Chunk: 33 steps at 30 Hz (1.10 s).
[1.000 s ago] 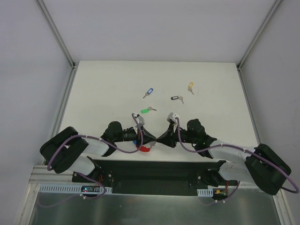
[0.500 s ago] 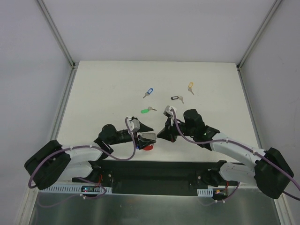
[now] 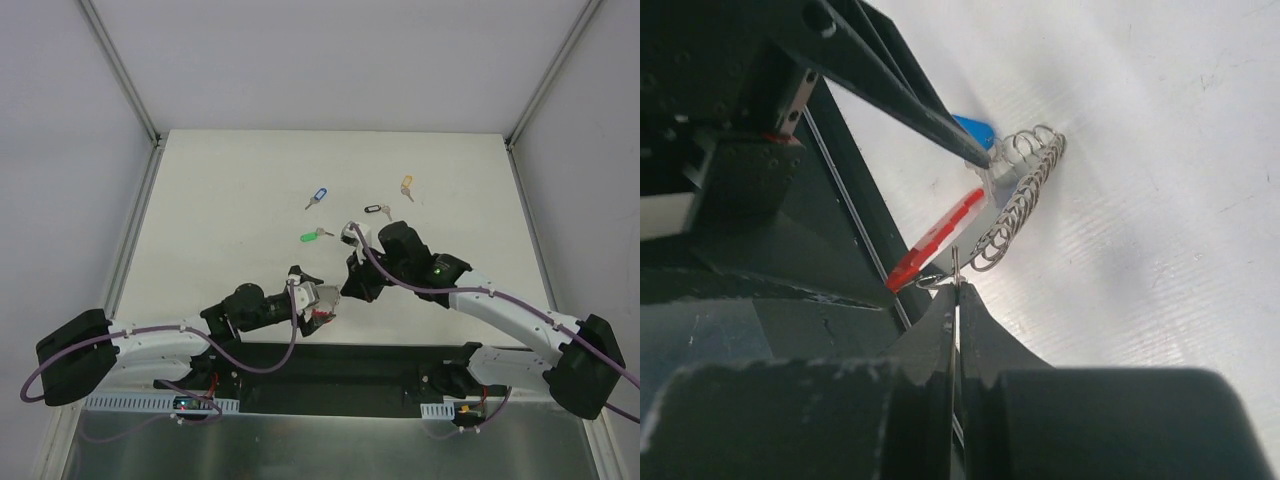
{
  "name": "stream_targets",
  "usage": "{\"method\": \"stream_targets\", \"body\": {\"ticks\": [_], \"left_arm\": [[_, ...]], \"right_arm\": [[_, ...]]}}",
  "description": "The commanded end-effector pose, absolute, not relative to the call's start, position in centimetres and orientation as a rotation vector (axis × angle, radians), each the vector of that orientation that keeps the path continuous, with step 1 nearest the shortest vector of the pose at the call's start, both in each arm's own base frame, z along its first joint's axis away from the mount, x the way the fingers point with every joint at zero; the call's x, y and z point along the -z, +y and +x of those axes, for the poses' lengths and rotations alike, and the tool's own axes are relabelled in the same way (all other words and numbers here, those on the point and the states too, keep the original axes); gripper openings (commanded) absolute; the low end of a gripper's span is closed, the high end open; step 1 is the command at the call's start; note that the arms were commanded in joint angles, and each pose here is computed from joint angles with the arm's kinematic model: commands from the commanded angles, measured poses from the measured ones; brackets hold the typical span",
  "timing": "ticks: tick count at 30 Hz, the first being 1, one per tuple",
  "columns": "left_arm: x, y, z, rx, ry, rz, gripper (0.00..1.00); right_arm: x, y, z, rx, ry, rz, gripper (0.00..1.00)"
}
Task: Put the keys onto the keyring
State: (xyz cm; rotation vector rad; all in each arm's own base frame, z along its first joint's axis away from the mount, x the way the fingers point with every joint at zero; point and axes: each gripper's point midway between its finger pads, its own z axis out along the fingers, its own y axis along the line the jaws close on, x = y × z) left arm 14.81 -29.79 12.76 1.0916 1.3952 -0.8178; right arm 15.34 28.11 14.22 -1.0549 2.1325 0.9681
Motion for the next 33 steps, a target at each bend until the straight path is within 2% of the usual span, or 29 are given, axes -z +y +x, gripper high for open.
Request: {"method": "stream_targets", "body": {"ticks": [1,11,14,18,19,22,33], "left_arm": [[-13.6,-30.3,15.8,0.660,1.370,1.093,0.83],[-14.3,-32.9,15.0,0.595,1.367,1.097,0.85],[-14.0,-32.3,16.4,0.502,1.390,1.058,0.79],[-14.1,-31.3,17.9,0.394,1.393,1.019,0.66],[-14.3,-30.9,18.4,0.360,1.398,0.992,0.57],[-14.8,-30.5,19.1,0.325,1.383,0.970,0.44],[-15.1,-30.9,21.0,0.441,1.384,0.892,0.44]], "right_arm": [[-15.7,27.9,15.5,-0.908,2.202,-1.015,0.01],[-17.1,27.2,14.4,-0.876,2.327,-0.931,0.01],[-17.5,26.7,13.9,-0.877,2.361,-0.917,0.01],[-17.3,26.0,12.7,-0.886,2.416,-0.921,0.01],[-17.3,26.0,12.4,-0.900,2.437,-0.894,0.01],[-17.1,25.7,11.7,-0.914,2.473,-0.892,0.01],[-15.3,28.4,12.4,-1.022,2.524,-0.814,0.01]]}}
